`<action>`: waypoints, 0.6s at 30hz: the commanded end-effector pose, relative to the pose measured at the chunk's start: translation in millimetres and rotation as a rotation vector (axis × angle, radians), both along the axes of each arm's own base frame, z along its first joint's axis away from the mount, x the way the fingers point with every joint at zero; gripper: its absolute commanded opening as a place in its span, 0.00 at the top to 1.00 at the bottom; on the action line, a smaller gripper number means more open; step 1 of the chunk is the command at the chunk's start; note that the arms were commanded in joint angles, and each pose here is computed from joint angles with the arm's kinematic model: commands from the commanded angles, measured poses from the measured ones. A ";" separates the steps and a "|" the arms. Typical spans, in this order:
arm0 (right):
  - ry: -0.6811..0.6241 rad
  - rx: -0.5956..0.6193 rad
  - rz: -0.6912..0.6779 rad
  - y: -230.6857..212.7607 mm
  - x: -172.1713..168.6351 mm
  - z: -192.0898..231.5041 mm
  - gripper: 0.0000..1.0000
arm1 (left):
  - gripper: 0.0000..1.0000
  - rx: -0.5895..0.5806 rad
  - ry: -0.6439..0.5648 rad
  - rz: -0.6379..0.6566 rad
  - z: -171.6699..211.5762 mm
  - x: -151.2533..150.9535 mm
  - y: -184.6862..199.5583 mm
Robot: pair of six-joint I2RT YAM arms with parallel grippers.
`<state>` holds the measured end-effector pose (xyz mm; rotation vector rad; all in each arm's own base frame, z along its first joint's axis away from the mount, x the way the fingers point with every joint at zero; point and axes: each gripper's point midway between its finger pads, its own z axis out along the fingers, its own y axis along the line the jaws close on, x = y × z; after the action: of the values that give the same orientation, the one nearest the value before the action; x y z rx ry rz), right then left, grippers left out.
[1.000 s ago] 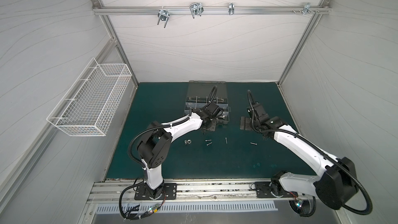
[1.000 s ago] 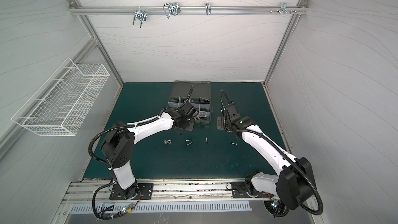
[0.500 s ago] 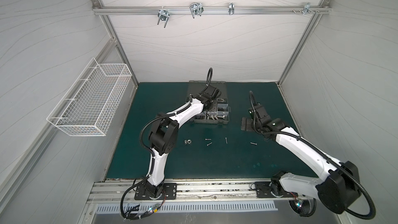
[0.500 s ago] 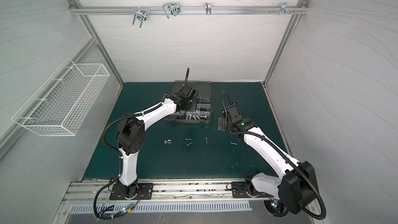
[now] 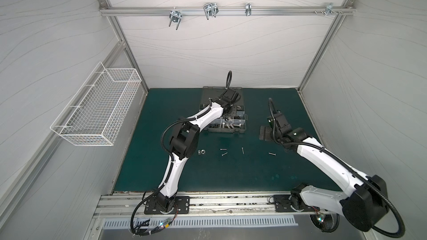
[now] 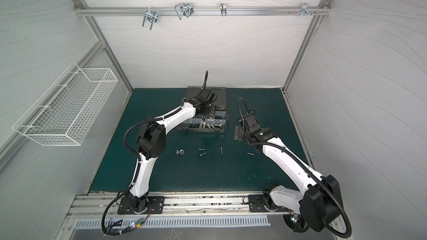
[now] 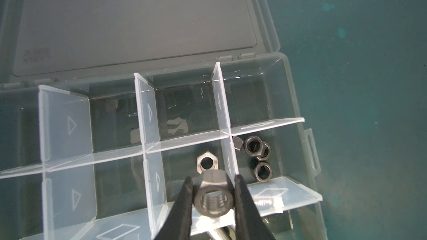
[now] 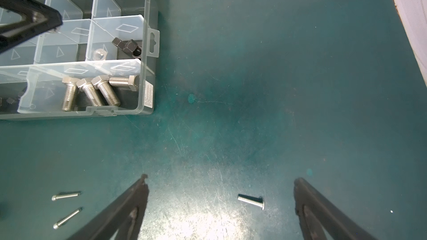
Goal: Sort the screws and nuts into containers
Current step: 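Carry the silver nut with the left gripper over the tray compartment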
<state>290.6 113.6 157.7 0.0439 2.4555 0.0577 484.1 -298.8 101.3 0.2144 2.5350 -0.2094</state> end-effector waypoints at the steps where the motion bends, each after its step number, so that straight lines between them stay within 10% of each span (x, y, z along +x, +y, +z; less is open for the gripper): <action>1: 0.000 -0.004 -0.026 -6.7 -3.5 1.5 0.01 | 0.80 0.000 -0.002 -0.007 -0.7 6.7 -2.2; 18: 0.018 0.005 -0.004 -0.2 -1.1 -0.3 0.01 | 0.53 0.010 0.001 0.007 11.0 1.8 4.2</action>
<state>289.5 114.2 156.3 0.0404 2.4640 0.0614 480.4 -293.0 91.8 0.2187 2.5695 -0.1769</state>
